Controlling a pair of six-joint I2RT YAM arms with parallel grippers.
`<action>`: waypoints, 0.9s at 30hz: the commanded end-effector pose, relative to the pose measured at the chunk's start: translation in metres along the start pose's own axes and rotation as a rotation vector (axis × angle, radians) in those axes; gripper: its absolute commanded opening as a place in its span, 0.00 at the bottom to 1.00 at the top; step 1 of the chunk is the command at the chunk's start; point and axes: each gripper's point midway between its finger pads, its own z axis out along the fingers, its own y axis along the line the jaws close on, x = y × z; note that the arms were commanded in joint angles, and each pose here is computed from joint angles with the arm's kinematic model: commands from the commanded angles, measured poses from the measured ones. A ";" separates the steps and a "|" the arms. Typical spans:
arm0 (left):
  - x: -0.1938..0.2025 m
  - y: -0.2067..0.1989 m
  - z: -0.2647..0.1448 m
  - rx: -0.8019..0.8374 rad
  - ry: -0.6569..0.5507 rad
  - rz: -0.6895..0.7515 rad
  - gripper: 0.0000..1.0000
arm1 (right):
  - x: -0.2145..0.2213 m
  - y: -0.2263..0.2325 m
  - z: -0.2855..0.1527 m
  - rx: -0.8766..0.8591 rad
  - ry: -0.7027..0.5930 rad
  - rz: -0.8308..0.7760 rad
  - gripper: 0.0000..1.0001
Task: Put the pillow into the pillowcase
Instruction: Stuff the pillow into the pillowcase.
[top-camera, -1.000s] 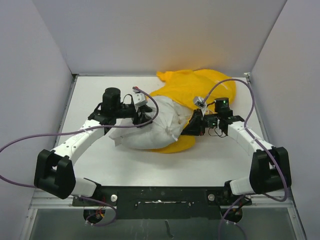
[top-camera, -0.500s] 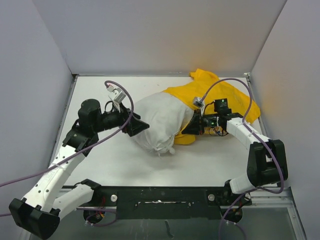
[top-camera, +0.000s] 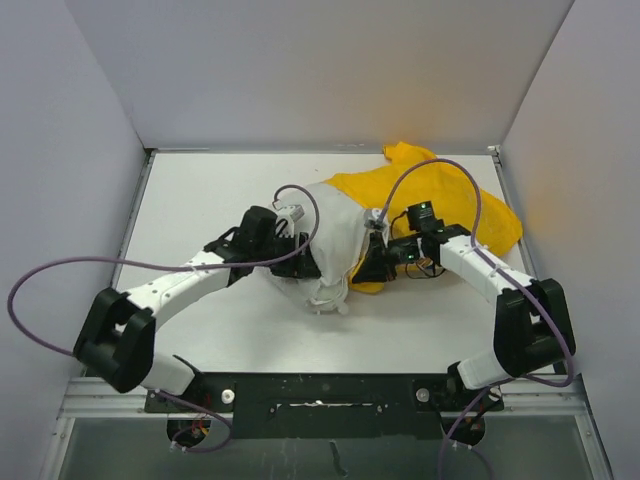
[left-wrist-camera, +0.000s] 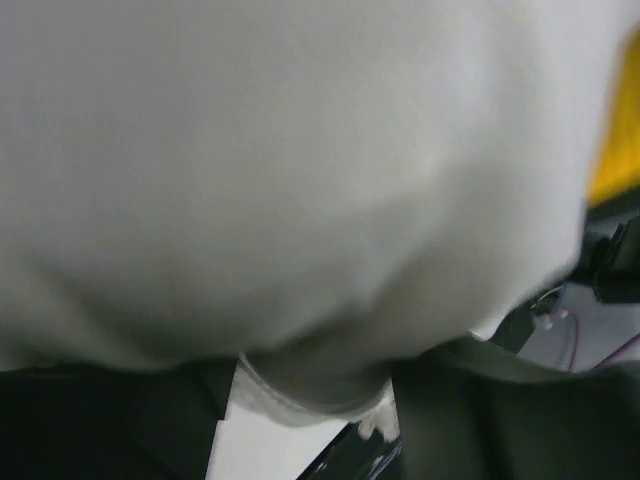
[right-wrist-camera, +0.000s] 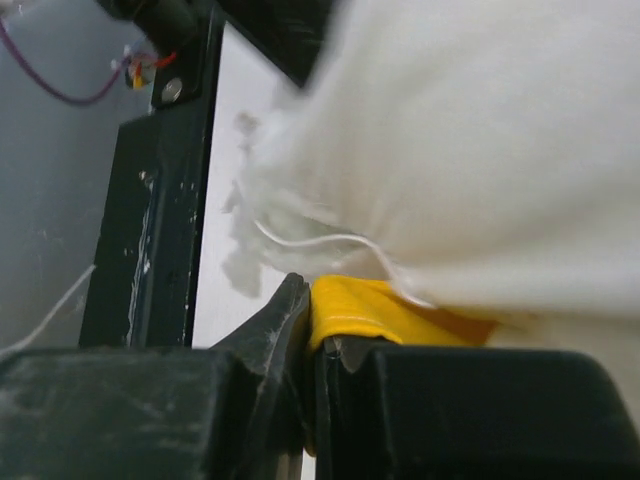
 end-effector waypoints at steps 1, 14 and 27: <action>-0.074 -0.018 0.036 0.059 -0.164 0.132 0.35 | -0.001 0.063 0.029 -0.196 0.118 -0.250 0.00; -0.024 -0.010 0.027 0.179 -0.219 0.232 0.56 | 0.046 0.124 -0.045 -0.263 0.497 -0.529 0.59; -0.034 0.008 -0.052 0.206 -0.409 0.002 0.97 | -0.048 0.052 -0.104 0.355 0.211 -0.201 0.64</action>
